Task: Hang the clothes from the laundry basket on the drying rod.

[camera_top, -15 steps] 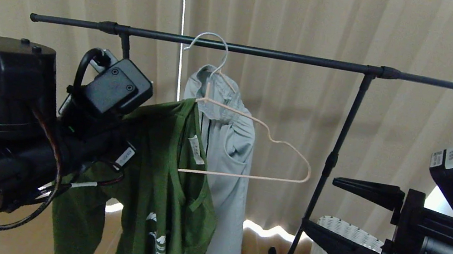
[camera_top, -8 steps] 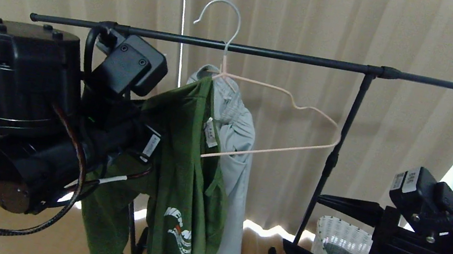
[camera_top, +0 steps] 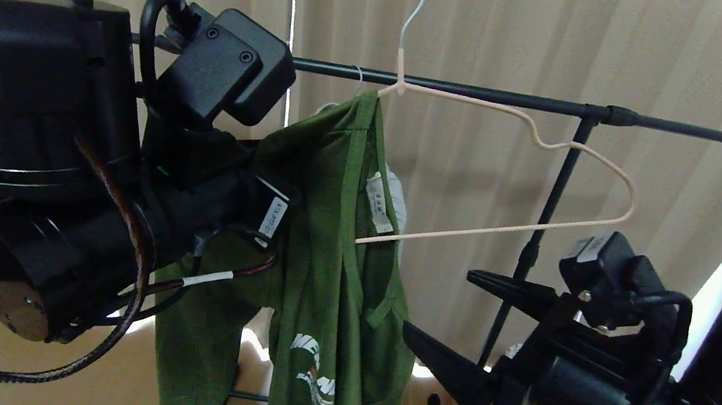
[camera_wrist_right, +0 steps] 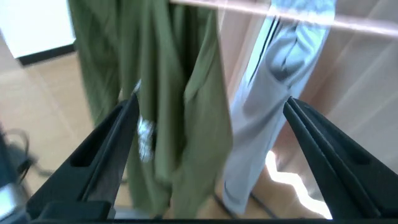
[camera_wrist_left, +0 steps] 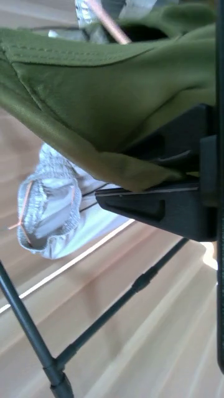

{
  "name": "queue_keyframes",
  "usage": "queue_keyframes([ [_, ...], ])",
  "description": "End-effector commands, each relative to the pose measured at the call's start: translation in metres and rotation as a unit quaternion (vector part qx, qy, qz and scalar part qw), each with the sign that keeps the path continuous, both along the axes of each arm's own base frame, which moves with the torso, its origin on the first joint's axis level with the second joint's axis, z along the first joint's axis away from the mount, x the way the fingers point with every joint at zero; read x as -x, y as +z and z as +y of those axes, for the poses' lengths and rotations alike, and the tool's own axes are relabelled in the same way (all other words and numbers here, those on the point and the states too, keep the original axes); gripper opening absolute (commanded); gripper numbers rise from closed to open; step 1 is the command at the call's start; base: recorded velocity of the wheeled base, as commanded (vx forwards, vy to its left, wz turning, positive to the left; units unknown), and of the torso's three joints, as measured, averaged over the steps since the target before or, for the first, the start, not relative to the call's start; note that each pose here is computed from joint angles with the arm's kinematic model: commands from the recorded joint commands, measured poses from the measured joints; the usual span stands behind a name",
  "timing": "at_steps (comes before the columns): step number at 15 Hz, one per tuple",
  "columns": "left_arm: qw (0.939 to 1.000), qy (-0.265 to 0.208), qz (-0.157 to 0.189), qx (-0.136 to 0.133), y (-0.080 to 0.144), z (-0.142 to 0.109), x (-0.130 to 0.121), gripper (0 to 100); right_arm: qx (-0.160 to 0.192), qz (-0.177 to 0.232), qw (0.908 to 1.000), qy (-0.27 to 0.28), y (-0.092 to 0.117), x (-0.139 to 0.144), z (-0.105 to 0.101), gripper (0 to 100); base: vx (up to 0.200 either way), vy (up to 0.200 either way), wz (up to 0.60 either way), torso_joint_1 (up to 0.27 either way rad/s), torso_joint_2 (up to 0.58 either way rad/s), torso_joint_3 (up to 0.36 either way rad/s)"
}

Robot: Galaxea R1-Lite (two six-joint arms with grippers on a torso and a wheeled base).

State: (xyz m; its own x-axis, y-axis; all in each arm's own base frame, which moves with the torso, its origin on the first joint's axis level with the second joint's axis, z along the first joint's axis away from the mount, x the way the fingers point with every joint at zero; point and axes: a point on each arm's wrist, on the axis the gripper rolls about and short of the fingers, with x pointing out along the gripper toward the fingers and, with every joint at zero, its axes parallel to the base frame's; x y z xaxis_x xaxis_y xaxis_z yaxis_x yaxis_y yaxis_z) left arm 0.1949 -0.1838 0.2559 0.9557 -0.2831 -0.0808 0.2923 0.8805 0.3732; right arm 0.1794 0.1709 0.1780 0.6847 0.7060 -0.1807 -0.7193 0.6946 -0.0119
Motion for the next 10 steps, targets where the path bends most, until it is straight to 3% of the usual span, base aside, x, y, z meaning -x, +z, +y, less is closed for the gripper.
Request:
queue_keyframes([
  [1, 1.0, -0.001, 0.0, 0.0, 0.0, -0.001, -0.001, 0, 0.012, 0.015, 0.9998, -0.01, -0.02, -0.016, 0.021, 100, 0.0, 0.0, 0.0, 0.0, 0.0, 0.0],
  [2, 1.0, -0.001, 0.0, 0.0, 0.0, -0.001, -0.001, 0, 0.012, 0.015, 0.9998, -0.01, -0.02, -0.016, 0.021, 100, 0.0, 0.0, 0.0, 0.0, 0.0, 0.0],
  [3, 0.9999, -0.011, -0.001, 0.001, 0.001, -0.005, 0.003, 0, -0.003, 0.011, 0.9996, -0.024, -0.028, -0.032, 0.038, 100, 0.0, 0.0, 0.0, 0.0, 0.0, 0.0],
  [5, 0.9999, -0.012, -0.001, 0.001, 0.001, -0.005, 0.004, 0, -0.006, 0.004, 0.9987, -0.051, -0.03, -0.044, 0.047, 100, 0.0, 0.0, 0.0, 0.0, 0.0, 0.0],
  [10, 1.0, -0.009, -0.002, 0.0, 0.001, -0.003, 0.004, 0, 0.004, 0.002, 0.9962, -0.087, -0.038, -0.056, 0.056, 100, 0.0, 0.0, 0.0, 0.0, 0.0, 0.0],
])
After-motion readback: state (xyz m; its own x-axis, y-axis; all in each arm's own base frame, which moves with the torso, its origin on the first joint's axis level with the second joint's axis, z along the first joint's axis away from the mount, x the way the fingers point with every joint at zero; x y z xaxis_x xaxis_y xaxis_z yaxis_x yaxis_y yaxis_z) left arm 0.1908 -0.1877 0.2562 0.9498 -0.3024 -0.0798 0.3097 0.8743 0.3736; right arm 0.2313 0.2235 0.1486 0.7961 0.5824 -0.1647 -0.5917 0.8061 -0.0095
